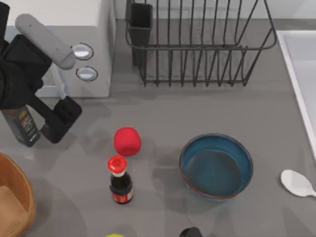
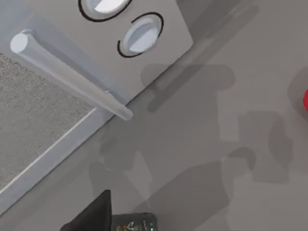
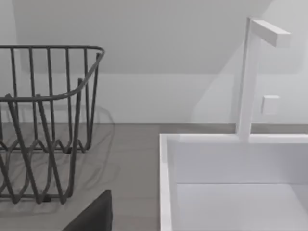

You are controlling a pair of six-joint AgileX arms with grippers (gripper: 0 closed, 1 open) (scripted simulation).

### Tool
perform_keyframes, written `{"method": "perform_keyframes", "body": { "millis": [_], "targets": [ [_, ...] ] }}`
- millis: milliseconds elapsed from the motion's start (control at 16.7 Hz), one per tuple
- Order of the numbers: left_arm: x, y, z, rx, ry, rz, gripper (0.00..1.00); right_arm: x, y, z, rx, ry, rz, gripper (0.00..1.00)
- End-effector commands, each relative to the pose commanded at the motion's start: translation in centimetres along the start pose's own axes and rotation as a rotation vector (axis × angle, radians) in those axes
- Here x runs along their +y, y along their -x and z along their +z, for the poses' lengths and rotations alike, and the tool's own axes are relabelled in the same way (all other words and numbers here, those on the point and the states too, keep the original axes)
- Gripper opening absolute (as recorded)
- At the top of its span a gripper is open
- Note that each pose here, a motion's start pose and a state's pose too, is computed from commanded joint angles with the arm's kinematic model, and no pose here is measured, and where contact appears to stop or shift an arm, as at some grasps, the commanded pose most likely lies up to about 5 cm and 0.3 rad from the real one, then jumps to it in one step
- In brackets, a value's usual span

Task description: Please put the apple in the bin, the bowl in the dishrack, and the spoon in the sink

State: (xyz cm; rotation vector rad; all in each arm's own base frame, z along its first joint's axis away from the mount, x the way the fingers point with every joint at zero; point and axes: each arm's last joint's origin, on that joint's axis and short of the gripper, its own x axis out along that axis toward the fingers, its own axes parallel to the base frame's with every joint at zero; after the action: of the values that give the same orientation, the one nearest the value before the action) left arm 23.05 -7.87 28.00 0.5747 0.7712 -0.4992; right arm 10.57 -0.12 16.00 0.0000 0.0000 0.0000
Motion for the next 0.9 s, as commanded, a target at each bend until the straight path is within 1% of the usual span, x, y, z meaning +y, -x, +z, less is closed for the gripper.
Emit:
{"method": "perform_keyframes", "body": {
  "millis": [240,420,600,720,900],
  "targets": [
    [-0.5,-6.0,5.1,0.214,-0.211,-0.177,1.0,0.0,0.0,0.0,0.0,0.0,0.0,1.0],
    [-2.0,-11.0,7.4,0.35,-0.349,-0.298,1.0,0.0,0.0,0.0,0.0,0.0,0.0,1.0],
    [-3.8,-15.1,8.4,0.452,-0.455,-0.398,1.0,0.0,0.0,0.0,0.0,0.0,0.0,1.0],
    [-4.9,-16.9,8.5,0.503,-0.503,-0.448,1.0,0.0,0.0,0.0,0.0,0.0,0.0,1.0],
    [-5.6,-17.9,8.3,0.536,-0.53,-0.48,1.0,0.0,0.0,0.0,0.0,0.0,0.0,1.0]
  ]
}}
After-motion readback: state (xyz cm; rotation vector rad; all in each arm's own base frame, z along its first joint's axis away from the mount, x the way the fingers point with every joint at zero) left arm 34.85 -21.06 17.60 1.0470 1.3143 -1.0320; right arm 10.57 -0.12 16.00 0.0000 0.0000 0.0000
